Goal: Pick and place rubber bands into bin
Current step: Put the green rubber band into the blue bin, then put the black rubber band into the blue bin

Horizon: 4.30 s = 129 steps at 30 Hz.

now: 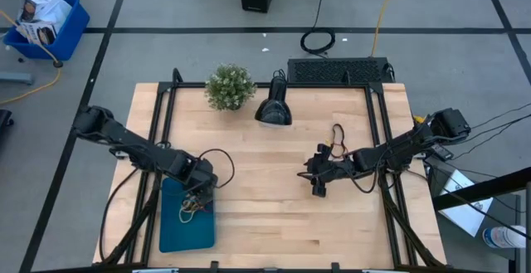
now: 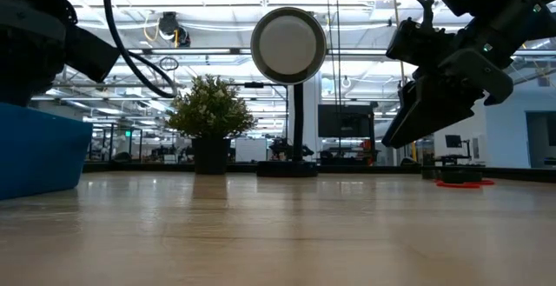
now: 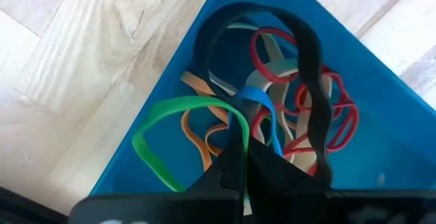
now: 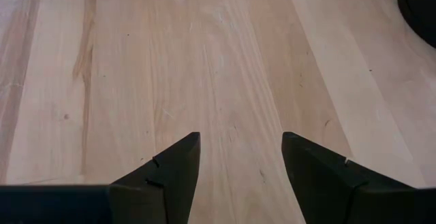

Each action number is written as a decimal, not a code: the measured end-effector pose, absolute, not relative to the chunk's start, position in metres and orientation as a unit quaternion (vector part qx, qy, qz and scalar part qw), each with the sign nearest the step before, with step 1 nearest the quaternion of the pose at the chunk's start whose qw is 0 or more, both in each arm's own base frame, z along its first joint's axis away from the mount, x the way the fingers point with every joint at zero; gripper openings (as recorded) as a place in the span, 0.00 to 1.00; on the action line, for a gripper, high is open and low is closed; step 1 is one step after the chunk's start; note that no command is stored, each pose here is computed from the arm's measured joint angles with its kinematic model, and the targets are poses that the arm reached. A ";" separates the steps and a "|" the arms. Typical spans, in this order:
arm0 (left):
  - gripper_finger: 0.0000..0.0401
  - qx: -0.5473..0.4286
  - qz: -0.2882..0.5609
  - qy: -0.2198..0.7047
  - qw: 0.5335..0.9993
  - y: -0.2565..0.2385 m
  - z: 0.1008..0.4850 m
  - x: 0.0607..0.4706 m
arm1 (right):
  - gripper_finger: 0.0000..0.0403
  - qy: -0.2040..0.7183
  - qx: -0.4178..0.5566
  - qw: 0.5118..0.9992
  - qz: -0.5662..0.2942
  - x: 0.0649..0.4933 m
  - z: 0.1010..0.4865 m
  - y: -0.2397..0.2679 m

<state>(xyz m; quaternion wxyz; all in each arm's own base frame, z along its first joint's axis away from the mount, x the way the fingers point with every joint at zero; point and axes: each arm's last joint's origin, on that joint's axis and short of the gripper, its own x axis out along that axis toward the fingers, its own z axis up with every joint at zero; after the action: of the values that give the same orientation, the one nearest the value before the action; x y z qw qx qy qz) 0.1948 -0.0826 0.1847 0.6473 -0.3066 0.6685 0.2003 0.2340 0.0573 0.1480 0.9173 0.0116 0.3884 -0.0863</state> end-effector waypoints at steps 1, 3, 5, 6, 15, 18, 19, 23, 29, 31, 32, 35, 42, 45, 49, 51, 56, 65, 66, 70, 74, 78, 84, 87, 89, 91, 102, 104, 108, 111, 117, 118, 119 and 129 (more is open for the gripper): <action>0.01 -0.306 0.201 0.669 0.647 -0.083 0.184 0.195 | 0.50 0.388 0.012 0.917 -0.087 0.234 0.148 0.057; 0.03 -0.306 0.201 0.670 0.646 -0.083 0.184 0.195 | 0.50 0.388 0.012 0.917 -0.087 0.234 0.148 0.057; 0.06 -0.306 0.201 0.669 0.647 -0.083 0.184 0.195 | 0.51 0.388 0.013 0.917 -0.087 0.234 0.148 0.057; 0.08 -0.307 0.200 0.668 0.648 -0.082 0.185 0.195 | 0.51 0.388 0.013 0.917 -0.087 0.234 0.148 0.057; 0.20 -0.313 0.201 0.669 0.644 -0.082 0.185 0.195 | 0.51 0.388 0.016 0.917 -0.088 0.234 0.148 0.057; 0.20 -0.313 0.201 0.669 0.644 -0.082 0.185 0.195 | 0.52 0.388 0.015 0.917 -0.088 0.234 0.148 0.057; 0.20 -0.313 0.201 0.669 0.644 -0.082 0.185 0.195 | 0.52 0.388 0.015 0.917 -0.088 0.234 0.148 0.057; 0.20 -0.315 0.196 0.672 0.641 -0.082 0.185 0.195 | 0.51 0.382 0.018 0.920 -0.085 0.233 0.151 0.057; 0.20 -0.339 0.125 0.716 0.598 -0.086 0.189 0.190 | 0.51 0.356 0.012 0.931 -0.077 0.224 0.172 0.053; 0.19 -0.346 0.120 0.717 0.593 -0.085 0.191 0.189 | 0.51 0.355 0.030 0.930 -0.087 0.219 0.178 0.050; 0.19 -0.349 0.117 0.716 0.593 -0.085 0.192 0.188 | 0.51 0.361 0.037 0.927 -0.093 0.215 0.180 0.047; 0.19 -0.356 0.108 0.707 0.602 -0.084 0.198 0.186 | 0.51 0.385 0.069 0.914 -0.110 0.205 0.183 0.038; 0.19 -0.379 0.108 0.662 0.638 -0.078 0.217 0.176 | 0.51 0.462 0.120 0.862 -0.169 0.185 0.188 0.021; 0.19 -0.381 0.112 0.631 0.667 -0.075 0.226 0.172 | 0.51 0.484 0.122 0.846 -0.188 0.181 0.190 0.016; 0.19 -0.366 0.135 0.573 0.721 -0.069 0.236 0.168 | 0.51 0.509 0.128 0.824 -0.216 0.178 0.193 0.008; 0.19 -0.357 0.141 0.544 0.746 -0.067 0.240 0.168 | 0.51 0.528 0.131 0.805 -0.236 0.175 0.192 0.002; 0.19 -0.330 0.119 0.483 0.802 -0.066 0.248 0.174 | 0.51 0.574 0.150 0.752 -0.288 0.170 0.181 -0.011; 0.19 -0.310 0.083 0.444 0.837 -0.068 0.254 0.181 | 0.51 0.628 0.130 0.708 -0.295 0.181 0.158 -0.017; 0.19 -0.310 0.083 0.444 0.837 -0.068 0.254 0.181 | 0.51 0.631 0.129 0.706 -0.296 0.182 0.156 -0.017; 0.19 -0.309 0.083 0.445 0.836 -0.068 0.254 0.181 | 0.51 0.631 0.135 0.707 -0.290 0.187 0.152 -0.017; 0.19 -0.304 0.080 0.445 0.838 -0.068 0.254 0.181 | 0.51 0.624 0.158 0.721 -0.259 0.193 0.150 -0.015; 0.19 -0.303 0.079 0.445 0.839 -0.068 0.254 0.181 | 0.51 0.617 0.154 0.727 -0.257 0.194 0.151 -0.015; 0.19 -0.302 0.079 0.445 0.839 -0.068 0.254 0.181 | 0.51 0.612 0.158 0.731 -0.258 0.195 0.151 -0.015; 0.19 -0.302 0.079 0.445 0.839 -0.068 0.254 0.181 | 0.51 0.609 0.158 0.734 -0.257 0.196 0.151 -0.015; 0.19 -0.302 0.079 0.445 0.839 -0.068 0.254 0.181 | 0.51 0.609 0.163 0.734 -0.252 0.197 0.151 -0.015; 0.19 -0.302 0.079 0.445 0.839 -0.068 0.254 0.181 | 0.51 0.612 0.172 0.733 -0.242 0.197 0.151 -0.014; 0.19 -0.302 0.079 0.445 0.839 -0.068 0.254 0.181 | 0.51 0.604 0.196 0.742 -0.215 0.201 0.151 -0.012; 0.19 -0.302 0.079 0.445 0.839 -0.068 0.254 0.181 | 0.51 0.603 0.204 0.744 -0.202 0.202 0.151 -0.012; 0.19 -0.302 0.080 0.445 0.839 -0.068 0.254 0.181 | 0.51 0.601 0.203 0.746 -0.204 0.202 0.151 -0.012; 0.19 -0.302 0.080 0.445 0.839 -0.068 0.254 0.181 | 0.51 0.599 0.206 0.748 -0.199 0.203 0.152 -0.011; 0.19 -0.302 0.080 0.445 0.839 -0.068 0.254 0.181 | 0.51 0.591 0.219 0.757 -0.174 0.207 0.152 -0.007; 0.19 -0.302 0.080 0.445 0.839 -0.068 0.254 0.181 | 0.51 0.589 0.217 0.759 -0.172 0.207 0.152 -0.006; 0.19 -0.302 0.080 0.445 0.839 -0.068 0.254 0.181 | 0.51 0.587 0.216 0.761 -0.169 0.208 0.152 -0.005; 0.19 -0.302 0.080 0.445 0.839 -0.068 0.254 0.181 | 0.51 0.584 0.205 0.768 -0.163 0.204 0.143 -0.002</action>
<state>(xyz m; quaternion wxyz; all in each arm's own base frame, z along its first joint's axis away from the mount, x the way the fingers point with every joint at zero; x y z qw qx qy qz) 0.1814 -0.0679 0.2540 0.8391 -0.3022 0.4452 0.0799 0.2037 -0.0023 0.1426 0.7684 0.2053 0.5840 -0.1625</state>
